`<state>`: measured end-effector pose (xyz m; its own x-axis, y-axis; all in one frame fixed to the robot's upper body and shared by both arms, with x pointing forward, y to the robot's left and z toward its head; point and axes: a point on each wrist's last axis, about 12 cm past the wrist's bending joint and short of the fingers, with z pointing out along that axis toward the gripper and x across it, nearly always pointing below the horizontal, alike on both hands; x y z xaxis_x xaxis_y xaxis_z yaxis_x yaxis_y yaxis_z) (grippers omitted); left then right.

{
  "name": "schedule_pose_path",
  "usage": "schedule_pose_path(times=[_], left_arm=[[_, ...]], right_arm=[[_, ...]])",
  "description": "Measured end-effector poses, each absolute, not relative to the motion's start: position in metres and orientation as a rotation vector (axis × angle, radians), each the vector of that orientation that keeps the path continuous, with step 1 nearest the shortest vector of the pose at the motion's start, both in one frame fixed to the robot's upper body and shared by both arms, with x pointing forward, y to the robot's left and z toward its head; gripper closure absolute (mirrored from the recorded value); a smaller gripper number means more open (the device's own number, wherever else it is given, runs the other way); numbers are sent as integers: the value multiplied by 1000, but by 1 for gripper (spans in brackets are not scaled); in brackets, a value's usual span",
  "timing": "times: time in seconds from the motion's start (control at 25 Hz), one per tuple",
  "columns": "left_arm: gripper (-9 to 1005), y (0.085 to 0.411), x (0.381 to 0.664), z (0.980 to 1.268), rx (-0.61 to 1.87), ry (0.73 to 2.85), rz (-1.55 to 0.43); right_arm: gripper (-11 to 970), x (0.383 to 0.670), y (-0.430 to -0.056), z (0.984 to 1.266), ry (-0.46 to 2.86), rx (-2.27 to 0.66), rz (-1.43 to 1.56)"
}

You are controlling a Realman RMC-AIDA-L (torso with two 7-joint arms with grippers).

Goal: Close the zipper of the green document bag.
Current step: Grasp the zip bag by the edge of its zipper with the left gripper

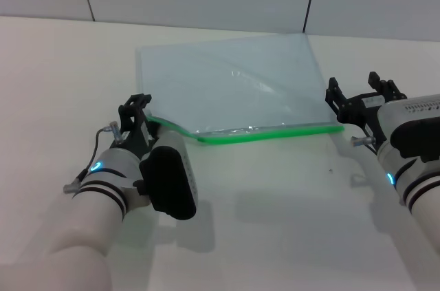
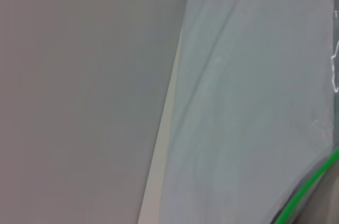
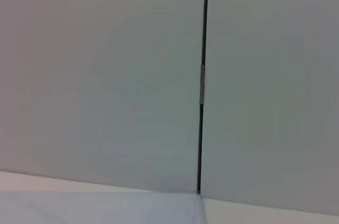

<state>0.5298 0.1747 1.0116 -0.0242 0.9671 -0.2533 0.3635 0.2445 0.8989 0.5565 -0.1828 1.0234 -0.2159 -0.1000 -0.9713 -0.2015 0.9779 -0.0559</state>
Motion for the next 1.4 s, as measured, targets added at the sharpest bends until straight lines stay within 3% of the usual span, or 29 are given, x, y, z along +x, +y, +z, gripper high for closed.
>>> schedule_pose_path(times=[1.4], left_arm=[[438, 163, 530, 1012, 1413, 1468, 797]], right_arm=[[213, 556, -181, 1023, 1791, -233, 92]])
